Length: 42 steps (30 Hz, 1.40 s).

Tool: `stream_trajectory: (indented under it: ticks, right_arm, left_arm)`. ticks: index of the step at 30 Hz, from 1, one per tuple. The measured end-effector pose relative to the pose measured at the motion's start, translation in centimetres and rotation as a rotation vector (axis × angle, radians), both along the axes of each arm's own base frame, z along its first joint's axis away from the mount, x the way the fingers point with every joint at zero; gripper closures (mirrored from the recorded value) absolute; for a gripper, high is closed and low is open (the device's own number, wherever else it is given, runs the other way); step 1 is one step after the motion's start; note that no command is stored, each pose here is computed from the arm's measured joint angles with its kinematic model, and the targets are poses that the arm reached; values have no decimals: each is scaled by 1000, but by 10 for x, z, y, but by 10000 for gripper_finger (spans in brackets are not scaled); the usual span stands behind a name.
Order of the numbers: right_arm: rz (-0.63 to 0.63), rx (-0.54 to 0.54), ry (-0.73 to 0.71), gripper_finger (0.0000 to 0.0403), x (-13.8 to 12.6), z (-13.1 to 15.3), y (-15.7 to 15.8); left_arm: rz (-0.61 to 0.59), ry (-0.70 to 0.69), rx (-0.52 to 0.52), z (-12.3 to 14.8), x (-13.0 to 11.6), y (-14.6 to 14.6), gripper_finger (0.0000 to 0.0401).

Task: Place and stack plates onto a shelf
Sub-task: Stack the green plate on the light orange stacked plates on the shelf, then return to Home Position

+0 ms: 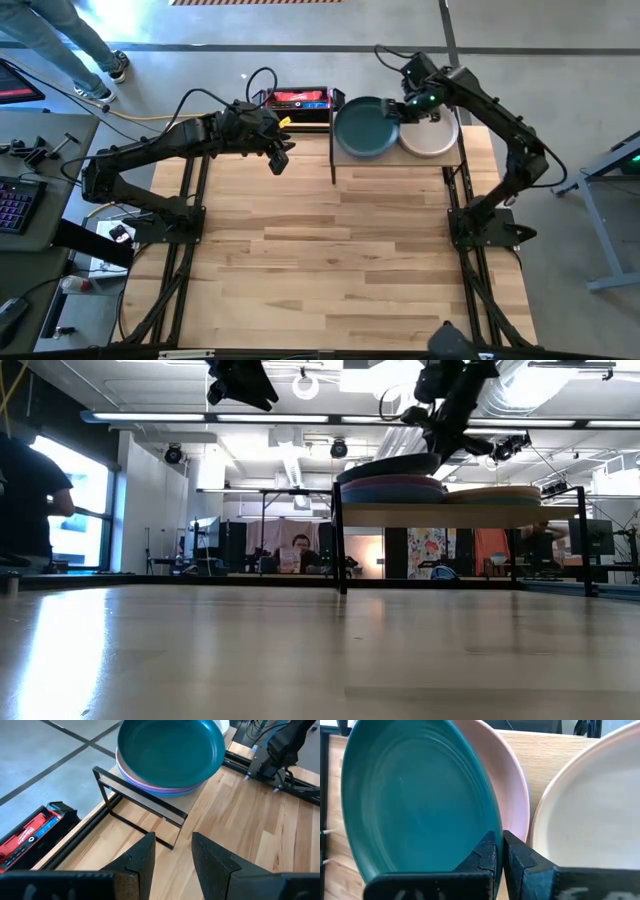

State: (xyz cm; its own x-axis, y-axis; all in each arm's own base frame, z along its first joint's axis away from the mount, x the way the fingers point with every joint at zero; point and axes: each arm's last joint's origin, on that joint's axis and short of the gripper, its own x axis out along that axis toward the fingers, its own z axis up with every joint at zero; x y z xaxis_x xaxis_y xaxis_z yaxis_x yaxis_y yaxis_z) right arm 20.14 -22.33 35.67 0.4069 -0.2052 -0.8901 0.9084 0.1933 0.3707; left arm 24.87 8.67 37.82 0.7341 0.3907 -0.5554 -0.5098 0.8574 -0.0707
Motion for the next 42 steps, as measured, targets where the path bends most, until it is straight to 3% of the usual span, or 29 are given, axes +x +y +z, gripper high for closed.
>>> stream_trajectory:
  ticks: [15,29,42]
  right_arm:
    - [3,-40,51,399,6,-8,-8]
    - [26,-39,26,288,7,-8,-8]
    - [45,22,59,274,-9,10,-4]
  left_arm:
    - [0,23,-7,-2,-1,0,284]
    - [-4,26,-1,-2,-1,0,284]
    - [2,21,-8,-2,-1,0,284]
